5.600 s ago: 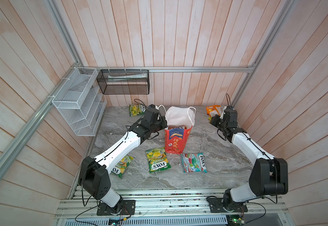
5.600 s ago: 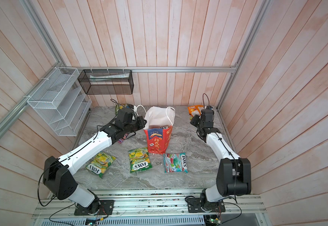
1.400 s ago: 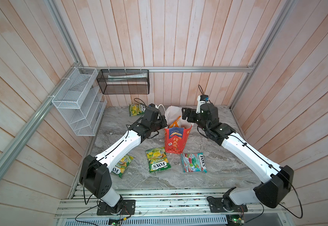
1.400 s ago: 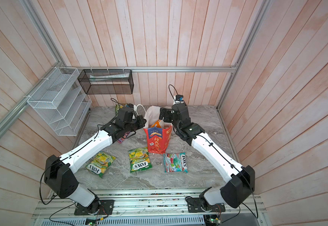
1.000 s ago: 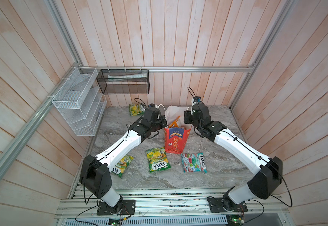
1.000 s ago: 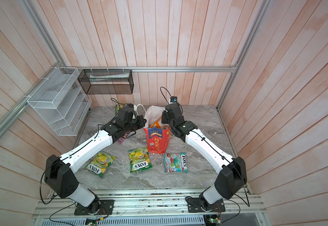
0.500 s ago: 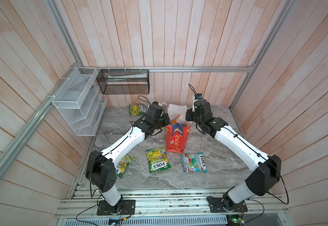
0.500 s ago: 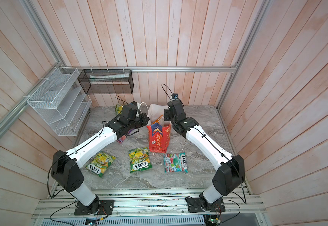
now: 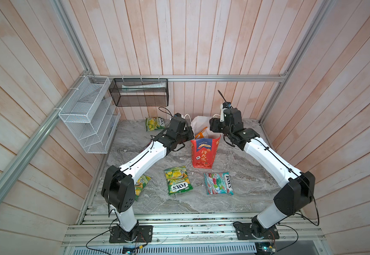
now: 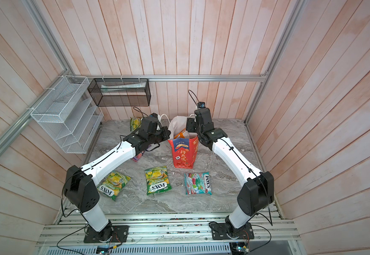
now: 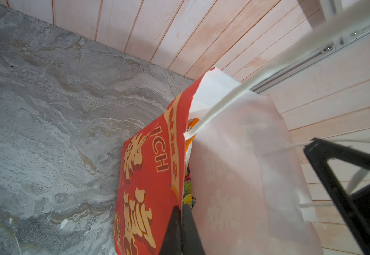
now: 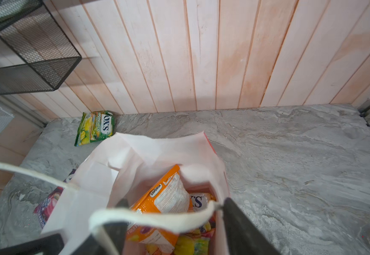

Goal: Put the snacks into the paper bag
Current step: 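Move the right gripper down to the teal Mint Blossom packet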

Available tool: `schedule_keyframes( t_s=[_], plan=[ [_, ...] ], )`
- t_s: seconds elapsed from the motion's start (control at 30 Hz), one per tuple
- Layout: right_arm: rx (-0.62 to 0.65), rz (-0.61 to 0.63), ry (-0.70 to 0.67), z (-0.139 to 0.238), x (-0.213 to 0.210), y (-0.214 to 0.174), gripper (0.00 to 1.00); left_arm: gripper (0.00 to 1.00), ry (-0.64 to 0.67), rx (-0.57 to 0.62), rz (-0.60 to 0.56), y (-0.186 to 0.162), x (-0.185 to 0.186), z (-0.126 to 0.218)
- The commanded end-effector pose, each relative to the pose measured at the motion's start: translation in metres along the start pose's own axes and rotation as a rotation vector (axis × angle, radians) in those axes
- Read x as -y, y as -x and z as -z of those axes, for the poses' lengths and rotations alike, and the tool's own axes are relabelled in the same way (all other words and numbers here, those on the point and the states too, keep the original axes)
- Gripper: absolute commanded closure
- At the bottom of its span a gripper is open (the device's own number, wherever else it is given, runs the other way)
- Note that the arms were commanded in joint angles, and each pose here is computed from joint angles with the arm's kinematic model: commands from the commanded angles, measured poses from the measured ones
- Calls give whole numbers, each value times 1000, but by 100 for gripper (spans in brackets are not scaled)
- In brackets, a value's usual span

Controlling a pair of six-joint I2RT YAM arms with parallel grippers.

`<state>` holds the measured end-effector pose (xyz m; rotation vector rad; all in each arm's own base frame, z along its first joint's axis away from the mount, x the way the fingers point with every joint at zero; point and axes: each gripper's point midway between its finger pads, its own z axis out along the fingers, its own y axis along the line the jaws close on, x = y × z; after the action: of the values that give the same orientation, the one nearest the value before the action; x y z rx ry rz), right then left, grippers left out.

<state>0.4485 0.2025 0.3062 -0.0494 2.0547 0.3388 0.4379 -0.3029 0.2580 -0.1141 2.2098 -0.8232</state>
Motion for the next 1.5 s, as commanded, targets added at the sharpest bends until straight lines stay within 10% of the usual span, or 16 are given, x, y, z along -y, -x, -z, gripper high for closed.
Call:
schedule_keyframes(
  t_s=[0.0, 0.4, 0.87, 1.47],
  plan=[
    [19, -58, 75, 41, -5, 3, 13, 100, 5, -16, -7, -7, -4, 2],
    [72, -215, 137, 133, 31, -70, 2, 100, 4, -8, -23, -2, -1, 15],
    [-167, -403, -61, 96, 99, -240, 3, 100, -12, -17, -22, -2, 3, 14],
    [-445, -362, -53, 54, 83, -314, 22, 100, -19, -13, -23, -2, 4, 17]
  ],
)
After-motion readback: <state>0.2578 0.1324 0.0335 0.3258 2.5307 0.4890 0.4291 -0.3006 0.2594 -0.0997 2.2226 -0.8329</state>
